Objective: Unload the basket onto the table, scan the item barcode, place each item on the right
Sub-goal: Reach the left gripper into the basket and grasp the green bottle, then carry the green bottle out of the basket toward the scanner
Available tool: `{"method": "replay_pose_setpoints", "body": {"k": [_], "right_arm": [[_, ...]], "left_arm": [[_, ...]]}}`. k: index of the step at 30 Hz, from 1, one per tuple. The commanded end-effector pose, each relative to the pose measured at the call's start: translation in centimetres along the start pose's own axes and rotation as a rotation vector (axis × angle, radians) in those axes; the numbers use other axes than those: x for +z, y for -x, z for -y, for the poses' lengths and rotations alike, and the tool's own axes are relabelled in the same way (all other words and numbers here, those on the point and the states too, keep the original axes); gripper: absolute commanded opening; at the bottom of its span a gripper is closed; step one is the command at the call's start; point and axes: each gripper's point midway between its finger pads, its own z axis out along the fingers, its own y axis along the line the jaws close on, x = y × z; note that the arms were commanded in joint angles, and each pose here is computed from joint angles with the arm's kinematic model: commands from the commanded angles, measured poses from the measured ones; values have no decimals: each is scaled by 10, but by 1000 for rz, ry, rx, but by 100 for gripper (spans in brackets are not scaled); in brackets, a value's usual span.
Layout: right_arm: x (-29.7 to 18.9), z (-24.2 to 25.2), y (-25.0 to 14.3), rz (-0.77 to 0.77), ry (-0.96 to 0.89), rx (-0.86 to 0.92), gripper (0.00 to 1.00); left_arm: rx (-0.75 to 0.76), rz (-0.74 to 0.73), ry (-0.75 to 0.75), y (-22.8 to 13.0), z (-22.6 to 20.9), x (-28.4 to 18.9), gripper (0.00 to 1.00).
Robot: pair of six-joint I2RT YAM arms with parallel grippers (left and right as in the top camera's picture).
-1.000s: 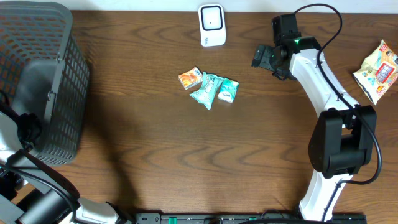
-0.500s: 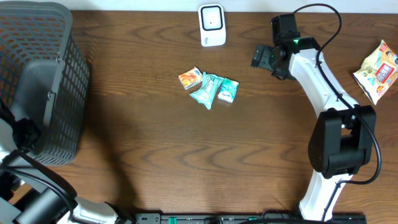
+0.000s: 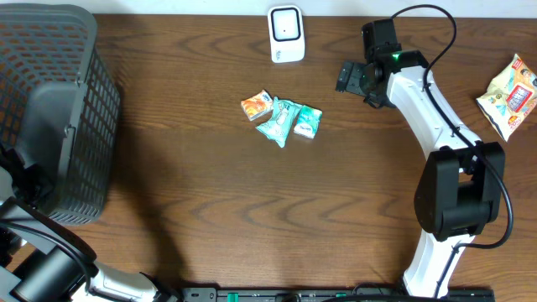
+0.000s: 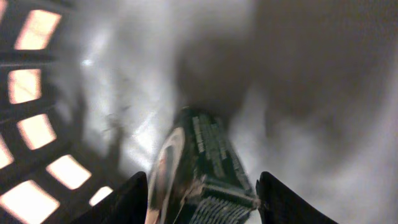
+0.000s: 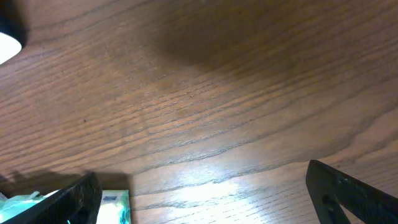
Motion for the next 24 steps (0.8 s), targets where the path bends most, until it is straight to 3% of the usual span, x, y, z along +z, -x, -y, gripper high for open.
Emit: {"method": "replay_pose_setpoints", "body": {"k": [1,5,7,11,12,13,20,24], "right_arm": [[4,-2,-6,-13,-8,-22,99],[4,-3,-7,-13,-7,-25,99],[4,-3,-7,-13,-7,-25,99],[4,-3,-7,-13,-7,-25,99],[4,-3,-7,-13,-7,-25,99],[4,-3,-7,-13,-7,-25,99],[4,-3,-7,-13,-7,-25,99],[4,-3,-7,-13,-7,-25,99]], "left_arm": [[-4,-12,-82,-5,13,6,55],[-5,3,-79,-2,12,6,54],[-5,10,-77,0,12,6,40],[-5,25,-74,4,11,6,37],[-5,29,-73,5,11,6,29],[-5,33,-72,6,10,6,27],[-26,117,-70,32,7,-9,27],[-64,232,-188,64,22,-35,26]]}}
